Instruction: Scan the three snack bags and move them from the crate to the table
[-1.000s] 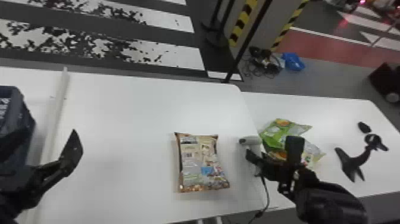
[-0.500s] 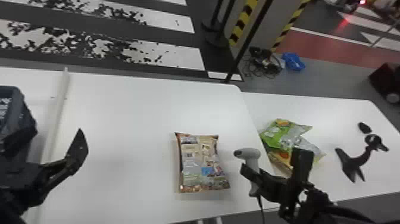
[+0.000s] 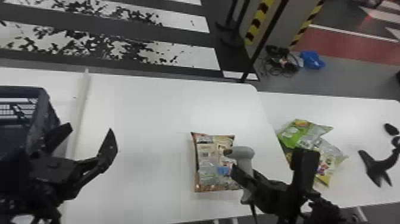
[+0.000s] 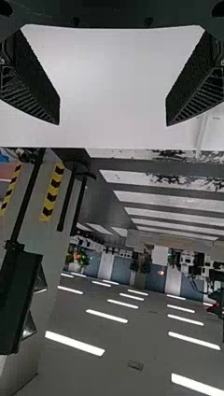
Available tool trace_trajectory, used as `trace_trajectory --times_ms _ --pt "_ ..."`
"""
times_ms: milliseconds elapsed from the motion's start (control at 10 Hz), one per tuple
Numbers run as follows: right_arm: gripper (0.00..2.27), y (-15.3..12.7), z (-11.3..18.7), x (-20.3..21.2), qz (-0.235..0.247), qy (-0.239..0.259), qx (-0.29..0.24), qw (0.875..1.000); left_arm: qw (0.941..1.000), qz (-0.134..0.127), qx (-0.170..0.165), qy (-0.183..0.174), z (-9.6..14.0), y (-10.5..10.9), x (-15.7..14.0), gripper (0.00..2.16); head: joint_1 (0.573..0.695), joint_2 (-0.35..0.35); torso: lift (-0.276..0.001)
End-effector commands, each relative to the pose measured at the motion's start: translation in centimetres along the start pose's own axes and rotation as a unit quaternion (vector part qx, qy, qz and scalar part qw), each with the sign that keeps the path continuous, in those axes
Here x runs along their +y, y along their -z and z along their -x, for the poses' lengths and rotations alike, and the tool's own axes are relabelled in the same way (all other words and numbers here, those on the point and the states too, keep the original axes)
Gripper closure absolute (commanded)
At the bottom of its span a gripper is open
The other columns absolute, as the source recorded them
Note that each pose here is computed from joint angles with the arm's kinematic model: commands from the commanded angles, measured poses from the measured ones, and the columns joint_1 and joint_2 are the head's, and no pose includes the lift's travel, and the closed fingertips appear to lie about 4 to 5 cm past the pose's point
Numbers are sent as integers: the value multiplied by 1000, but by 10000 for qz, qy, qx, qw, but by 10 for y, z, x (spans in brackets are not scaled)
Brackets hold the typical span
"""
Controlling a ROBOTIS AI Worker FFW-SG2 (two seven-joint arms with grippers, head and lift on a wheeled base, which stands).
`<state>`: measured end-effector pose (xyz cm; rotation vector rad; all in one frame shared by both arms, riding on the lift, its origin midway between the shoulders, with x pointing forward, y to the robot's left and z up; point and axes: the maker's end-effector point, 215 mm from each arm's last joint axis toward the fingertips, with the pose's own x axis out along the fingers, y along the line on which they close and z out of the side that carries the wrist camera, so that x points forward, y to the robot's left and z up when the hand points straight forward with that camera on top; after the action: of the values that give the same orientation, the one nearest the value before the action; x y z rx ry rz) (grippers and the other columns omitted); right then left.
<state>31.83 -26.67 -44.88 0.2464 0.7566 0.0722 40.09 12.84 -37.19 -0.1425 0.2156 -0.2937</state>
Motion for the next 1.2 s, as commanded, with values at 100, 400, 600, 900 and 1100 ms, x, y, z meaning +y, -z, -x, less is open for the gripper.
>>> trace_trajectory --times_ms 100,400,600,900,1100 --pt "2047 2 -22 58 736 53 -111 9972 10000 -12 35 55 4 4 -3 22 695 -184 -62" --pt "2047 14 -56 57 906 235 -10 9956 10000 6 29 -12 8 3 7 22 695 -118 -62" --pt "2047 24 -68 63 1035 295 14 9942 10000 18 26 -30 9 2 14 22 695 -99 -62" --pt "2047 35 -81 55 1124 451 57 9926 10000 34 20 -20 9 1 17 22 695 -72 -62" --pt "2047 42 -90 52 1127 474 116 9924 10000 34 5 -15 9 -1 16 22 695 -72 -62"
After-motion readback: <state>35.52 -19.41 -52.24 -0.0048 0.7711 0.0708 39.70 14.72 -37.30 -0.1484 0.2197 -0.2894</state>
